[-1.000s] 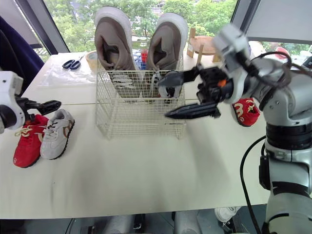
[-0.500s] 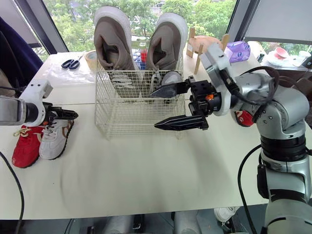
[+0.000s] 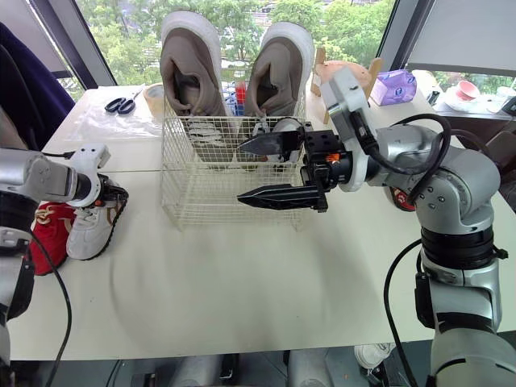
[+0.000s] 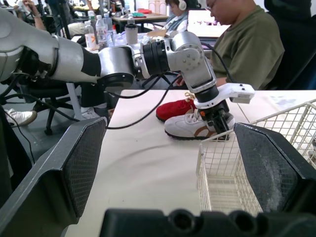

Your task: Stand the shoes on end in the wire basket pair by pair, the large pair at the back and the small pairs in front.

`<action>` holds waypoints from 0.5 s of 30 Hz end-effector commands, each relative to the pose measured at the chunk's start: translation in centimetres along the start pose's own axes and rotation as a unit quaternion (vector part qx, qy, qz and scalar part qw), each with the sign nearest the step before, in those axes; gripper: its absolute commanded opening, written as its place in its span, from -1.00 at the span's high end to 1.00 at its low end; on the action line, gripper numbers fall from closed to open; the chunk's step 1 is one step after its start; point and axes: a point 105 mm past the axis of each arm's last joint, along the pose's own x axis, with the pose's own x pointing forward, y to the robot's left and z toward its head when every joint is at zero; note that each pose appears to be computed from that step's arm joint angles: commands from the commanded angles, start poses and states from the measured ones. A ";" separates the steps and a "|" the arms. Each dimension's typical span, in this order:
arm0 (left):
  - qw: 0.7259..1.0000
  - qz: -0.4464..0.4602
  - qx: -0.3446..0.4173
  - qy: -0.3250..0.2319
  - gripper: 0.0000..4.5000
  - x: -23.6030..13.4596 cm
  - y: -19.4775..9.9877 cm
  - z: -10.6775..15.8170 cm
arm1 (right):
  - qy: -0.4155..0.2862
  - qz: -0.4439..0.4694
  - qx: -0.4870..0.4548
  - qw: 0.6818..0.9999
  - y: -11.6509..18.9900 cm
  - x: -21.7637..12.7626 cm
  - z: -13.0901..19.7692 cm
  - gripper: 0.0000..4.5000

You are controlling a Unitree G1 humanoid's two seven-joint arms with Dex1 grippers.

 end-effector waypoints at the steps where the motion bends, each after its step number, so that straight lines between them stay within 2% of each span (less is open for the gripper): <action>1: 0.999 -0.009 -0.010 -0.037 0.98 -1.3 -0.1 1.6 | -0.012 -0.005 -0.018 1.000 0.4 -0.3 0.8 -1.00; 3: 0.995 0.023 -0.011 -0.093 0.98 -3.2 0.4 3.5 | -0.015 -0.009 -0.016 1.000 0.3 -0.6 0.8 -1.00; 5: 0.986 0.024 -0.021 -0.166 0.98 -5.4 -0.6 5.5 | -0.015 -0.020 -0.016 1.000 -0.2 -0.7 0.7 -1.00; 8: 0.943 0.023 -0.074 -0.324 0.98 -9.9 -2.4 7.9 | -0.012 -0.025 -0.013 1.000 -0.5 -0.8 0.5 -1.00; 11: 0.874 0.031 -0.121 -0.470 0.98 -14.6 -3.2 8.5 | -0.010 -0.030 -0.008 0.999 -0.8 -1.1 0.4 -1.00; 12: 0.835 0.006 -0.132 -0.534 0.98 -16.8 -4.1 8.7 | -0.013 -0.034 -0.005 0.999 -1.1 -1.3 0.5 -1.00; 13: 0.807 -0.011 -0.141 -0.574 0.98 -18.3 -4.6 8.5 | -0.015 -0.037 -0.002 0.999 -1.3 -1.5 0.5 -1.00; 15: 0.731 -0.086 -0.154 -0.660 0.98 -22.2 -6.7 8.2 | -0.022 -0.044 0.003 0.999 -1.8 -1.8 0.7 -1.00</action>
